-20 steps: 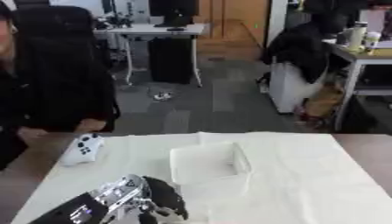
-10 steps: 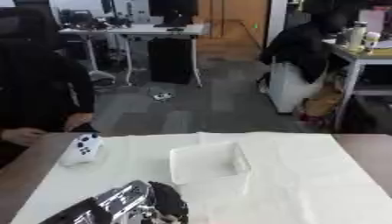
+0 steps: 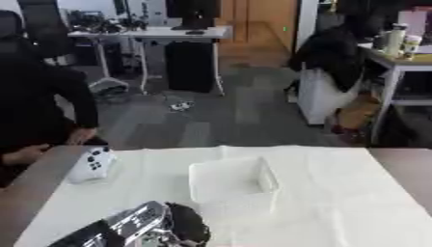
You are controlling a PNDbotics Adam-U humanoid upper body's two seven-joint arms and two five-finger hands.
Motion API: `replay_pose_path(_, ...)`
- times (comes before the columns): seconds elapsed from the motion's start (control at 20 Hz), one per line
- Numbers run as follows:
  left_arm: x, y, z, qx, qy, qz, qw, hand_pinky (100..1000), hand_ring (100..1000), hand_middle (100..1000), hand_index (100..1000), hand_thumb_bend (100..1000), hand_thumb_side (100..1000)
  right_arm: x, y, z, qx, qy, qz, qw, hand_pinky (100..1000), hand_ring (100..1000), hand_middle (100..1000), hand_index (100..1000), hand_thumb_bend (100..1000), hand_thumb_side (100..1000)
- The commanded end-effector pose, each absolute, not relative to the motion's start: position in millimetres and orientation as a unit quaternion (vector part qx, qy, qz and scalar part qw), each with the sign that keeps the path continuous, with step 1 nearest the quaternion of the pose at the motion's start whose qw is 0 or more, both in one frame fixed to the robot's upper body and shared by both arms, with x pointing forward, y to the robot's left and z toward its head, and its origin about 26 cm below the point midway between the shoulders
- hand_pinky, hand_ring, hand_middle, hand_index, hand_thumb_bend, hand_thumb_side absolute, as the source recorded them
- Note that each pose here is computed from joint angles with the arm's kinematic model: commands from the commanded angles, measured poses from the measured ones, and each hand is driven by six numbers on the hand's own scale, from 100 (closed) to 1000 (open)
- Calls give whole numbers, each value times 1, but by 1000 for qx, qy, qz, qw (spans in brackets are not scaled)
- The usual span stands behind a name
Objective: Pick up objects on the table and place them in the box.
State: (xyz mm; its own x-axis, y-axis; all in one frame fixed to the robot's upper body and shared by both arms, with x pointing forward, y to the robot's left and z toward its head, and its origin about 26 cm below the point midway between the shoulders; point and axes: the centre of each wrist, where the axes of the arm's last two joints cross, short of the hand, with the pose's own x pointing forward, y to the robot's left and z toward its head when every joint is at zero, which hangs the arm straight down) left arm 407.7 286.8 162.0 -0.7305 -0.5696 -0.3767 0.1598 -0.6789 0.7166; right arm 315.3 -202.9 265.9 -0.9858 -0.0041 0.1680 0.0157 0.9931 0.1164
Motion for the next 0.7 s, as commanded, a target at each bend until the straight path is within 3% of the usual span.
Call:
replay_pose_path(0.05,407,290,176,320,-359,-853,202,100,100,223,448,251,840,313,-203,273,-1,-996,-56,71,123,296,463,574,100,1000)
replay_pose_path(0.45,401,293,192,338,-412,-824,193,100,100,168,425,221,809,313,-205,272,-3,-996,-53,72,123,296,464,574,100,1000)
replay_pose_path(0.7,389,293,222,348,-457,-797,189,100,100,161,422,193,807,313,-206,272,-6,-996,-50,74,123,296,463,573,100,1000)
